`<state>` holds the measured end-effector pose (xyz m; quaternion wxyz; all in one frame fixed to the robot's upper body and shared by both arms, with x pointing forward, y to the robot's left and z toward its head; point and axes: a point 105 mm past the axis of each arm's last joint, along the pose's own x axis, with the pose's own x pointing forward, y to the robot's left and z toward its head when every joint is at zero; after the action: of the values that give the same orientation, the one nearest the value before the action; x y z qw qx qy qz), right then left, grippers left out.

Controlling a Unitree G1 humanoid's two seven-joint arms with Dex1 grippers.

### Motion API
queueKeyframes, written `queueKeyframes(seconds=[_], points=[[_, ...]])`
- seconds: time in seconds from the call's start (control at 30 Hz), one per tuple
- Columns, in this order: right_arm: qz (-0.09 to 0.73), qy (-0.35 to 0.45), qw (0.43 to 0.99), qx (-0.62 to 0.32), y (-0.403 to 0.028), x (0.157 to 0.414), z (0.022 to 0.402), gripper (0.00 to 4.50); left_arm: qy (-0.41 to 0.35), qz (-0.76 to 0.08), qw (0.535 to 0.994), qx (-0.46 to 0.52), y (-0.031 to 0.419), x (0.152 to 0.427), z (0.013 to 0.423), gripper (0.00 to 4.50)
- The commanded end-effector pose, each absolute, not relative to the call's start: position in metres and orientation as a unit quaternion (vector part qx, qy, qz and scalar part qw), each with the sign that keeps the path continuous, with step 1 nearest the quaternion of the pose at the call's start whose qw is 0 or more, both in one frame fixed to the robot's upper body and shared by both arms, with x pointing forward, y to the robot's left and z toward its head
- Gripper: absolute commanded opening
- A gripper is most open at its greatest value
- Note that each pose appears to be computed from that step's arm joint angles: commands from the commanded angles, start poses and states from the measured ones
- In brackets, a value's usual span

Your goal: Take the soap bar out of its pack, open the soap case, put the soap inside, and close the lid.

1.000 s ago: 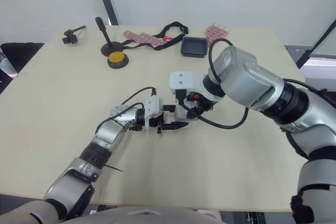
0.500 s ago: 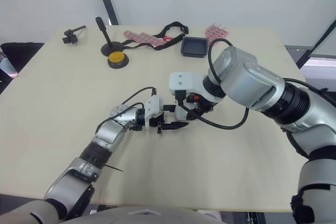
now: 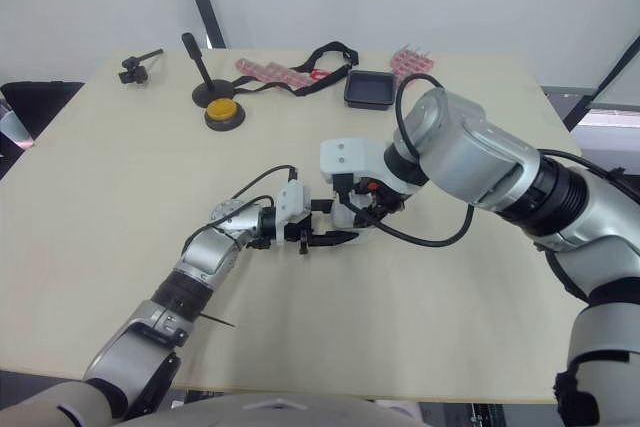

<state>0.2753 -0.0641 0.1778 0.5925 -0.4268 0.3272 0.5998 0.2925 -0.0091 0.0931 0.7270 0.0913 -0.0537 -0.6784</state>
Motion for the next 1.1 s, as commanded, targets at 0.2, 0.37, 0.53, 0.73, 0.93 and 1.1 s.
queueKeyframes(seconds=[0.2, 0.37, 0.53, 0.73, 0.93, 1.1], points=[[0.598, 0.339, 0.585, -0.430, -0.068, 0.276, 0.172, 3.59, -0.053, -0.672, 0.732, 0.097, -0.008, 0.296, 0.094, 1.96], [0.595, 0.323, 0.595, -0.433, -0.066, 0.281, 0.177, 4.47, -0.051, -0.673, 0.732, 0.096, -0.009, 0.295, 0.094, 1.96], [0.594, 0.313, 0.600, -0.435, -0.064, 0.283, 0.180, 4.47, -0.049, -0.674, 0.731, 0.095, -0.009, 0.294, 0.093, 1.96], [0.593, 0.308, 0.603, -0.436, -0.065, 0.284, 0.185, 4.47, -0.048, -0.675, 0.730, 0.094, -0.009, 0.293, 0.093, 1.96], [0.589, 0.303, 0.608, -0.438, -0.067, 0.287, 0.191, 4.47, -0.048, -0.677, 0.728, 0.093, -0.010, 0.292, 0.094, 1.96], [0.589, 0.299, 0.610, -0.437, -0.066, 0.287, 0.194, 4.47, -0.048, -0.678, 0.728, 0.093, -0.010, 0.292, 0.094, 1.96]])
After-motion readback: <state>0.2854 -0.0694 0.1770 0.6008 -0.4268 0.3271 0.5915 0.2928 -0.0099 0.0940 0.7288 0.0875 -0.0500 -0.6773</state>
